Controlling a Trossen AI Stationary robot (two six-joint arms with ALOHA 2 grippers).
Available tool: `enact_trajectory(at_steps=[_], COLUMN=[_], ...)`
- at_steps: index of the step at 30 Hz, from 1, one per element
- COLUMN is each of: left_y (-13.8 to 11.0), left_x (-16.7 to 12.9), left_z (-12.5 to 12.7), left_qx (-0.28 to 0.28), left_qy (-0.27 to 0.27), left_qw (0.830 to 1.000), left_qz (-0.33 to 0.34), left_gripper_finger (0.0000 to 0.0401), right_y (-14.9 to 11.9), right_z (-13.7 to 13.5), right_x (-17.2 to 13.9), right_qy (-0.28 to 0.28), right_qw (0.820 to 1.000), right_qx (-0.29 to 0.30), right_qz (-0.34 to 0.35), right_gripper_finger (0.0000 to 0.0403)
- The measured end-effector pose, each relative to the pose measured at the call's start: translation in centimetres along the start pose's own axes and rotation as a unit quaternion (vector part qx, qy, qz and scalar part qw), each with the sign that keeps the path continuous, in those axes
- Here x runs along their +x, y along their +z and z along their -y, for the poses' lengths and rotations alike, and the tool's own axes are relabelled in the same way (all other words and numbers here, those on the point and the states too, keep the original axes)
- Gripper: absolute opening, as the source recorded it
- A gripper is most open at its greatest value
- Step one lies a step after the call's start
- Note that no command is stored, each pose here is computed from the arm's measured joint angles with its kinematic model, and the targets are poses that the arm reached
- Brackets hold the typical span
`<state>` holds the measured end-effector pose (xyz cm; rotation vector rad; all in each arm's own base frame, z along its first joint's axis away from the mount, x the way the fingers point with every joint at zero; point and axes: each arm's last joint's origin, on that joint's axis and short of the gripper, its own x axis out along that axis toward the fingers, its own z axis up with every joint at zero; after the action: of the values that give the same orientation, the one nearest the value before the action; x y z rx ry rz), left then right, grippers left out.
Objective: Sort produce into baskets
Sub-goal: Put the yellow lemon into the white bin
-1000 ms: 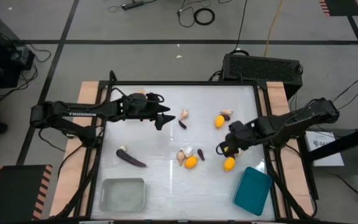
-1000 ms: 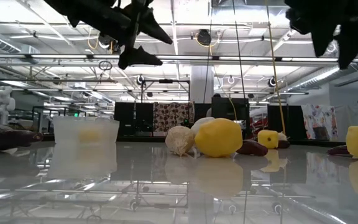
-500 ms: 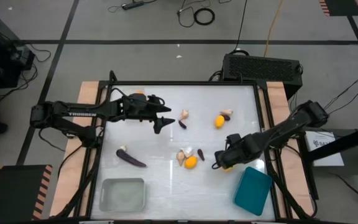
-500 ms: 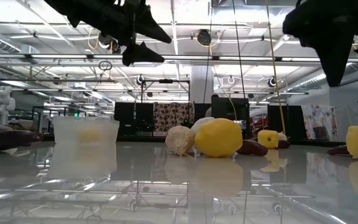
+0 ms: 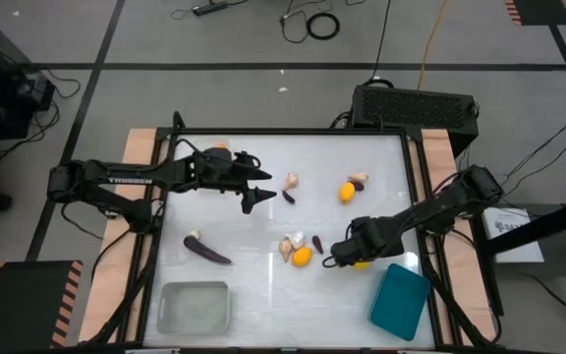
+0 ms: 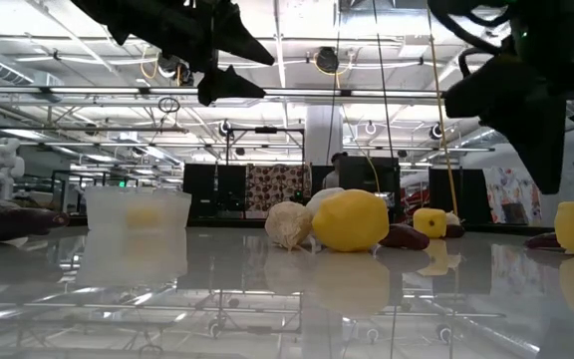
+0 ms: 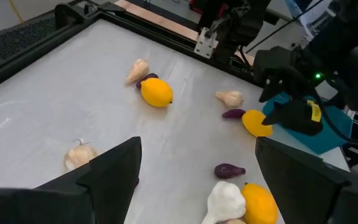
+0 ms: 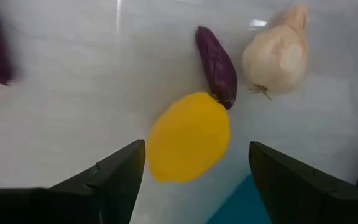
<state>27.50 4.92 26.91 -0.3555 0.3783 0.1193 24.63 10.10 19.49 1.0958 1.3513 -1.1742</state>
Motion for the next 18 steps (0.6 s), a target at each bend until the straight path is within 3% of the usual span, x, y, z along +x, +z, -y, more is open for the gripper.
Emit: enact_trajectory(at_steps=[18], left_y=[0.1], left_x=[-0.1], left_z=[-0.5], left_qx=[0.005], left_qy=[0.009], left_qw=[1.000], left_qz=[0.003], left_gripper_finger=[0.0320], right_y=[1.0], right_z=[0.5], right_x=[2.3], right_qy=[0.046], right_qw=[0.998], right_qx=[0.006], right_qz=[-0.038], right_gripper_finger=[0.0279])
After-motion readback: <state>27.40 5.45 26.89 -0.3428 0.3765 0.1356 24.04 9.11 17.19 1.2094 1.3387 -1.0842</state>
